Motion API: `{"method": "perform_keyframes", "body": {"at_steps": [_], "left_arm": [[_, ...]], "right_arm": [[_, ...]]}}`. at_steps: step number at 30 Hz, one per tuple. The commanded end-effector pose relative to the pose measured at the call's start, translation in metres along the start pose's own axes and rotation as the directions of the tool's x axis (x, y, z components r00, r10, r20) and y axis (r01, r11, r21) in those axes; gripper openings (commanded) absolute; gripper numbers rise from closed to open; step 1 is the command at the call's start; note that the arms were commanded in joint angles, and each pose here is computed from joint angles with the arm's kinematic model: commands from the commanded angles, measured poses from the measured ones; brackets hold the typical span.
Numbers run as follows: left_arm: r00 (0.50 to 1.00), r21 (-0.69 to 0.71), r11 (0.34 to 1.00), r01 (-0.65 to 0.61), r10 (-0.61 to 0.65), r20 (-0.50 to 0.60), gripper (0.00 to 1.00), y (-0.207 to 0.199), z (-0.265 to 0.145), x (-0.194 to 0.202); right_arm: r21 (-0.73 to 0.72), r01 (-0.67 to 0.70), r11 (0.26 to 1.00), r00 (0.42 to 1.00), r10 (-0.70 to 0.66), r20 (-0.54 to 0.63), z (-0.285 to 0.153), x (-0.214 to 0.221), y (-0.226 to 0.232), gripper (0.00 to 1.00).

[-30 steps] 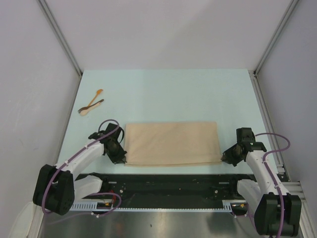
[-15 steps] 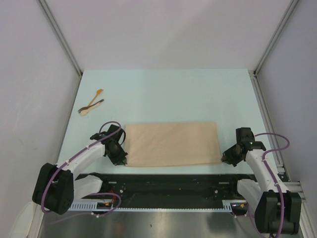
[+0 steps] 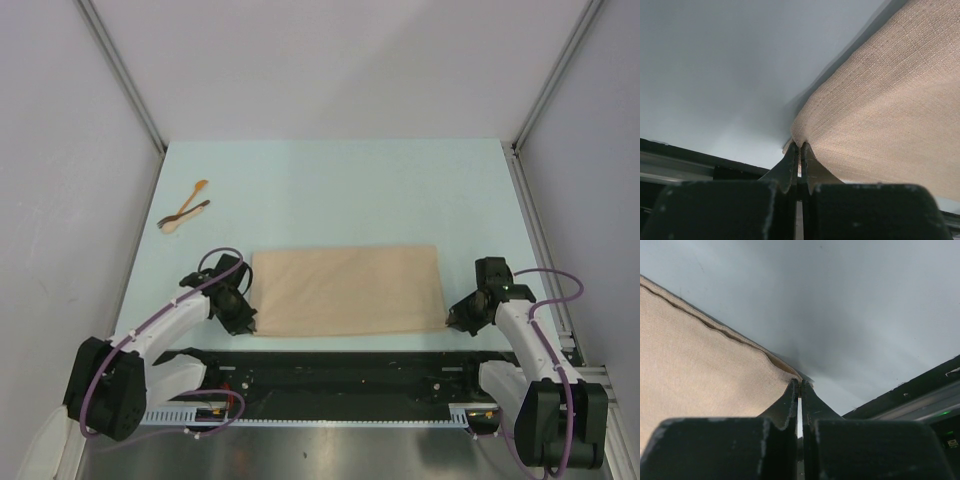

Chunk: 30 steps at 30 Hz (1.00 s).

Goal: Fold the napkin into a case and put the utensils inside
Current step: Fold and flatten the napkin at the center of the board, then smooth out the rectangle-folded napkin at the center of the board.

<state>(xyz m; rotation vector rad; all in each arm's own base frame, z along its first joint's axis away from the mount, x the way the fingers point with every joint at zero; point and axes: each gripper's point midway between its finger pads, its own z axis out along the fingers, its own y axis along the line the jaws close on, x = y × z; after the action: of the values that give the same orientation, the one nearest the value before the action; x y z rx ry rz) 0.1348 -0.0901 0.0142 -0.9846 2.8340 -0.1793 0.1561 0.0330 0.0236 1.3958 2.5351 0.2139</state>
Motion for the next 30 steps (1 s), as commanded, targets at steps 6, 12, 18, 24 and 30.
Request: {"method": "perform_keyframes", "body": {"at_steps": [6, 12, 18, 24, 30], "left_arm": [[1.000, -0.180, 0.984, -0.011, 0.013, 0.009, 0.09, 0.036, -0.002, 0.000], [1.000, -0.170, 0.985, -0.010, 0.013, 0.017, 0.32, 0.030, -0.016, -0.003], [0.999, -0.152, 0.988, -0.025, 0.030, 0.032, 0.50, 0.025, -0.033, -0.009], [0.979, -0.004, 0.988, -0.157, 0.156, 0.132, 0.62, -0.015, -0.064, -0.038], [0.936, 0.284, 0.900, -0.330, 0.273, 0.222, 0.63, -0.085, -0.080, -0.074]], "right_arm": [[0.020, -0.012, 1.000, 0.993, 0.009, 0.118, 0.001, -0.021, -0.003, 0.06], [-0.003, -0.001, 1.000, 0.994, 0.001, 0.108, 0.000, -0.019, -0.001, 0.18], [-0.041, 0.006, 0.999, 0.995, -0.002, 0.097, -0.013, -0.017, 0.006, 0.29], [-0.217, 0.184, 0.959, 0.951, -0.118, 0.285, -0.050, -0.051, 0.050, 0.61], [-0.398, 0.503, 0.767, 0.840, -0.327, 0.432, -0.076, -0.071, 0.128, 0.70]]}}
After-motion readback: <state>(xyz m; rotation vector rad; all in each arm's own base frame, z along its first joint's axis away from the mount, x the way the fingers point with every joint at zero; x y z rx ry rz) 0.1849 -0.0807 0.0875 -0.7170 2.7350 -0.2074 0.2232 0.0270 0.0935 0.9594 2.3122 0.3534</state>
